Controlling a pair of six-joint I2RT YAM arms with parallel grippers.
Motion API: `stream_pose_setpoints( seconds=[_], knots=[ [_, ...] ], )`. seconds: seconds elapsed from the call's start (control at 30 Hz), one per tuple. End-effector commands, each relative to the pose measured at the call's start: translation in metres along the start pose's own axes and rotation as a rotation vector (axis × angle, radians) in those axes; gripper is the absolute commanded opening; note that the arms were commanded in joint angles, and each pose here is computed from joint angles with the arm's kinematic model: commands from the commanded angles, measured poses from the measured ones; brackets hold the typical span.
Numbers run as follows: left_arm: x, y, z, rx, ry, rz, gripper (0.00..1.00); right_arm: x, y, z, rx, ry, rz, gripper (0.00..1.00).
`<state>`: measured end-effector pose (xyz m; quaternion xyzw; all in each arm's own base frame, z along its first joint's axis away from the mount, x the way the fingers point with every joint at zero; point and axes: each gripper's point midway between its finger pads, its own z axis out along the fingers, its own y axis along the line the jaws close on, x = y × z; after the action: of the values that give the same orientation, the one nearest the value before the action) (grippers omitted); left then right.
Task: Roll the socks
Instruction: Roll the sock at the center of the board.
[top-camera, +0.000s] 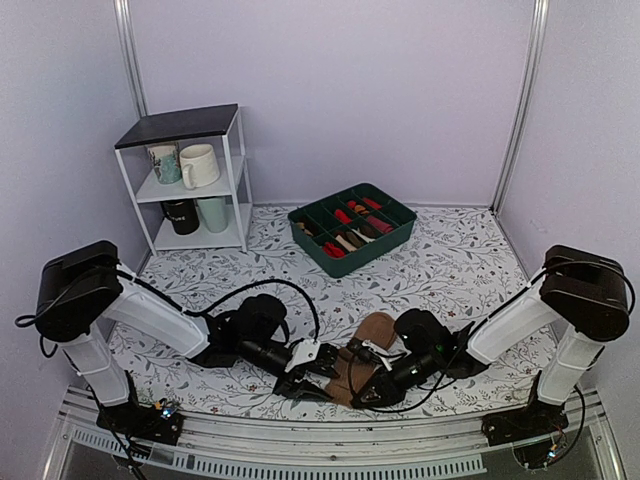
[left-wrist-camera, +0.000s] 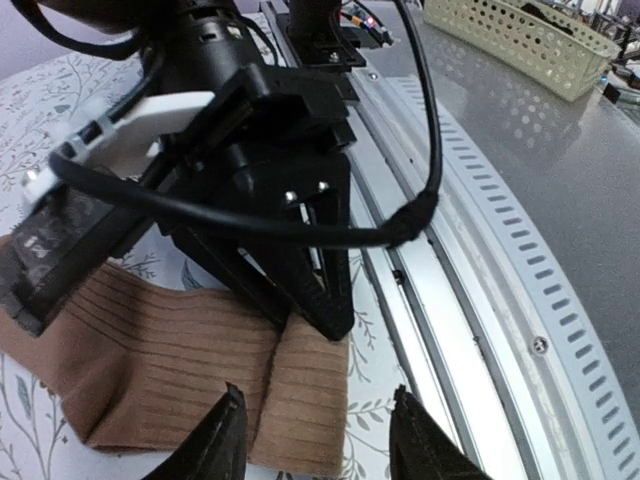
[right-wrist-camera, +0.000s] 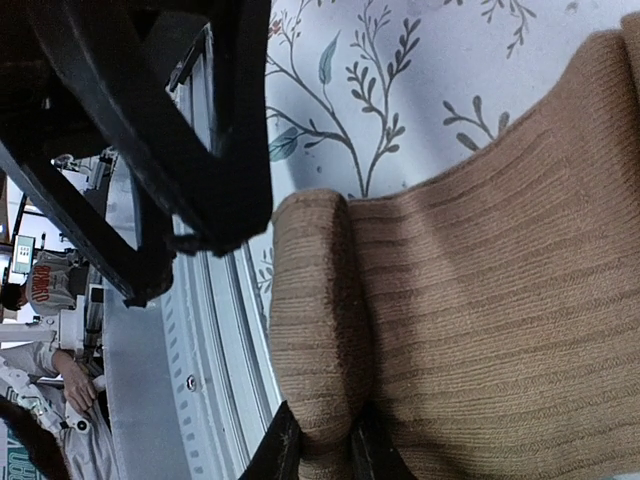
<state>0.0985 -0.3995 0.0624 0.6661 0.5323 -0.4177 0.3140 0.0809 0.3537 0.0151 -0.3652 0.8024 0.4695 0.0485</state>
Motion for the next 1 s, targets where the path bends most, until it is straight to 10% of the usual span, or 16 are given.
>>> stream_pose_setpoints(
  seconds=[0.0, 0.97],
  knots=[
    [0.005, -0.013, 0.010, 0.060, 0.030, 0.012, 0.49, 0.067, -0.038, -0.001, 0.121, 0.209, 0.214, 0.13],
    [0.069, -0.013, 0.031, 0.010, 0.288, -0.105, 0.36, 0.065, -0.030, -0.001, 0.028, 0.246, 0.290, 0.13]
  ],
)
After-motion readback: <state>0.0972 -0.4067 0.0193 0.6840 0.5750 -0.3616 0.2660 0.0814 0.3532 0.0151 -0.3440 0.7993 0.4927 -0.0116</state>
